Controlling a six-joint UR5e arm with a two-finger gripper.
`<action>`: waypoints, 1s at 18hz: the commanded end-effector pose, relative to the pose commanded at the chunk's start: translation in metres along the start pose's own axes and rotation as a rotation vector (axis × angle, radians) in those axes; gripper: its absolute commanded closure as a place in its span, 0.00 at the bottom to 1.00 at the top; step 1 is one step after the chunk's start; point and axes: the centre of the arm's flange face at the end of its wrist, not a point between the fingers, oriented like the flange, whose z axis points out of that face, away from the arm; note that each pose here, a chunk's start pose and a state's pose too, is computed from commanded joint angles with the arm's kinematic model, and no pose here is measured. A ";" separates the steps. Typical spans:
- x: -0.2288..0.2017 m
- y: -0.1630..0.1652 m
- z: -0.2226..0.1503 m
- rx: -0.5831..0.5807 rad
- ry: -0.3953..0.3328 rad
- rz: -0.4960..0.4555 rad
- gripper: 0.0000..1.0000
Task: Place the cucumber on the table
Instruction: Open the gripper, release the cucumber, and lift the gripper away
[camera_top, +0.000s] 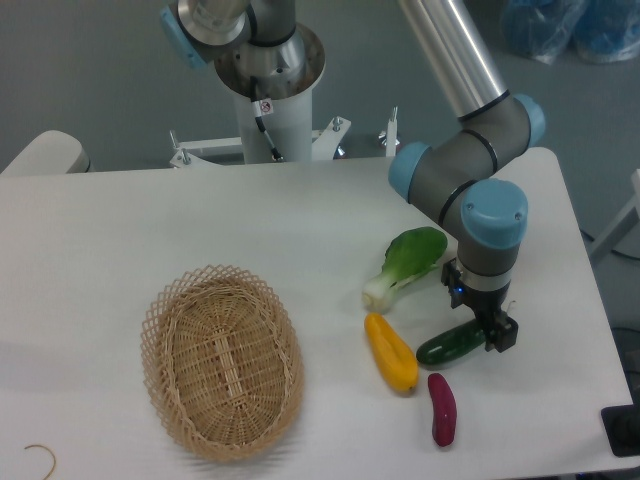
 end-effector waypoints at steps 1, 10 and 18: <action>-0.006 -0.001 -0.011 0.007 -0.019 -0.005 0.00; -0.028 0.009 -0.135 -0.008 -0.090 -0.014 0.00; -0.045 0.066 -0.176 0.029 -0.006 0.027 0.00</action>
